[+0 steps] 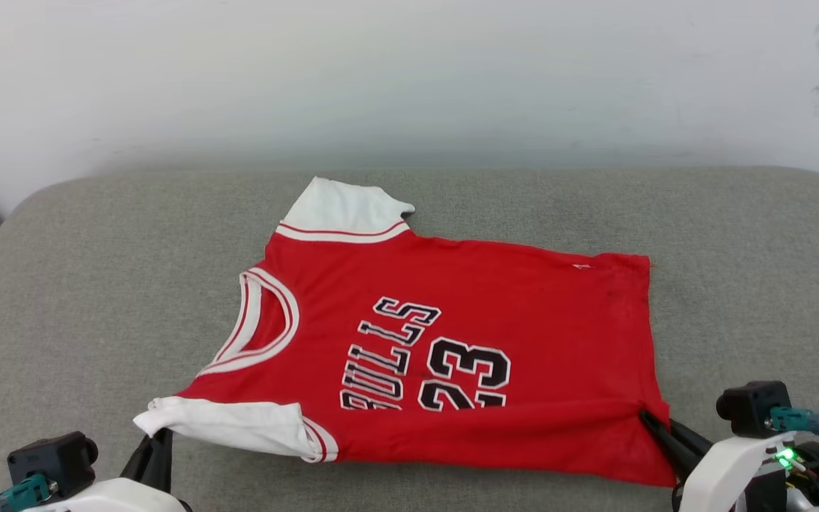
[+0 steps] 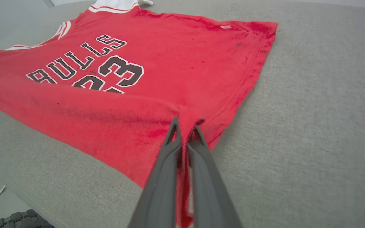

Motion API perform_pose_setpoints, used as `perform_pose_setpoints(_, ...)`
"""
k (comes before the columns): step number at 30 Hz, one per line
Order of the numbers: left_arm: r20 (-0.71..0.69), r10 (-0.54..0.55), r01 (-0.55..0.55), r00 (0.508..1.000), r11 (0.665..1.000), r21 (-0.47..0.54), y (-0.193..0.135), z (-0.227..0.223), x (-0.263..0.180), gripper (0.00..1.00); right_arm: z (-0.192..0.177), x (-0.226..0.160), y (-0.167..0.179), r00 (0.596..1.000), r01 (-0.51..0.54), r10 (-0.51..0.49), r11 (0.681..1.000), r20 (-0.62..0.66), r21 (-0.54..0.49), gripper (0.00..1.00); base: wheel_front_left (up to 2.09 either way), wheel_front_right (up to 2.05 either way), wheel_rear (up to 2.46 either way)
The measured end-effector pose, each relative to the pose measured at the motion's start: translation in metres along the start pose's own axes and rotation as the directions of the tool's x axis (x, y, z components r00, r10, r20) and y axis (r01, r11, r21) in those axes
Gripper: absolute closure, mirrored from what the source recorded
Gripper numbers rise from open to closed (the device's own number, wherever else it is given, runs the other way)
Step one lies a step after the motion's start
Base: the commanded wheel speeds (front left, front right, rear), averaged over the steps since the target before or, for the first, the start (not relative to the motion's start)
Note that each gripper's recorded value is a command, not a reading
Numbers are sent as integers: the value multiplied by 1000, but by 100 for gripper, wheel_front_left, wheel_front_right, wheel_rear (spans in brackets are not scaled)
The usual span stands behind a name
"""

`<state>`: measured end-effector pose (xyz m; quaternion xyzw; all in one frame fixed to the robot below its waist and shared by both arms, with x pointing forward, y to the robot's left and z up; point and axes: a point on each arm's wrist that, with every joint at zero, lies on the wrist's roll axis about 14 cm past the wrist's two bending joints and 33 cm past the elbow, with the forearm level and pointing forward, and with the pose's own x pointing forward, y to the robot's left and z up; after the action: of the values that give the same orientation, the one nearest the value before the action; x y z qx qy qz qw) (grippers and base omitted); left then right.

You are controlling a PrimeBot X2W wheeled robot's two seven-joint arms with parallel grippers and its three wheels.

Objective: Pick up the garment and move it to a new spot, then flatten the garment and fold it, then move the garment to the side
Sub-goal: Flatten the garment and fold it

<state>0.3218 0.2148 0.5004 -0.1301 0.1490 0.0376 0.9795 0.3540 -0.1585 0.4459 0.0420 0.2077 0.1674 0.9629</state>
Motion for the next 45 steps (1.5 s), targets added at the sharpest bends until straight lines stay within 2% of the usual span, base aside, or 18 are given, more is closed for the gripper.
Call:
perform_pose_setpoints(5,7,-43,43,999,999,9,-16,13,-15,100,-9,-13,7,998,3,-2,1000,-58,25,100,0,0,0)
perform_pose_setpoints(9,-11,-74,75,997,997,16,-25,14,-6,100,-17,-11,7,992,13,-7,999,-124,53,100,0,0,0)
perform_pose_setpoints(17,-12,-126,127,992,992,3,-34,18,51,100,-26,13,-5,970,36,-13,995,-243,93,100,0,0,0)
perform_pose_setpoints(27,-153,-157,158,976,987,-7,-34,-17,122,100,-28,53,-15,955,36,1,992,-298,120,100,0,0,0)
perform_pose_setpoints(28,-164,-155,154,974,988,-14,-33,-21,128,100,-29,56,-17,953,40,-2,992,-303,120,95,0,0,0)
perform_pose_setpoints(29,-176,-157,156,972,988,-23,-34,-25,134,100,-29,59,-22,953,50,-10,991,-301,126,75,0,0,0)
perform_pose_setpoints(31,-201,-154,150,968,988,-34,-32,-34,144,100,-32,65,-26,952,62,-14,987,-305,148,54,0,0,0)
perform_pose_setpoints(32,-215,-153,148,965,988,-38,-31,-39,148,90,-34,67,-29,951,70,-20,985,-307,155,0,0,0,0)
perform_pose_setpoints(34,-251,-153,146,956,988,-46,-30,-50,155,52,-38,71,-29,951,76,-17,981,-310,179,0,0,0,0)
perform_pose_setpoints(35,-264,-152,144,953,988,-50,-30,-55,158,11,-38,73,-29,952,76,-16,980,-305,186,0,0,0,0)
perform_pose_setpoints(36,-275,-155,146,949,988,-54,-30,-58,160,0,-38,75,-30,954,76,-17,979,-298,187,0,0,0,0)
perform_pose_setpoints(42,-291,-150,137,945,989,-64,-27,-67,167,0,-26,76,-32,979,75,-39,981,-199,178,0,0,0,0)
perform_pose_setpoints(45,-273,-138,126,952,990,-60,-22,-62,165,0,-4,70,-35,995,76,-66,988,-75,135,0,0,0,0)
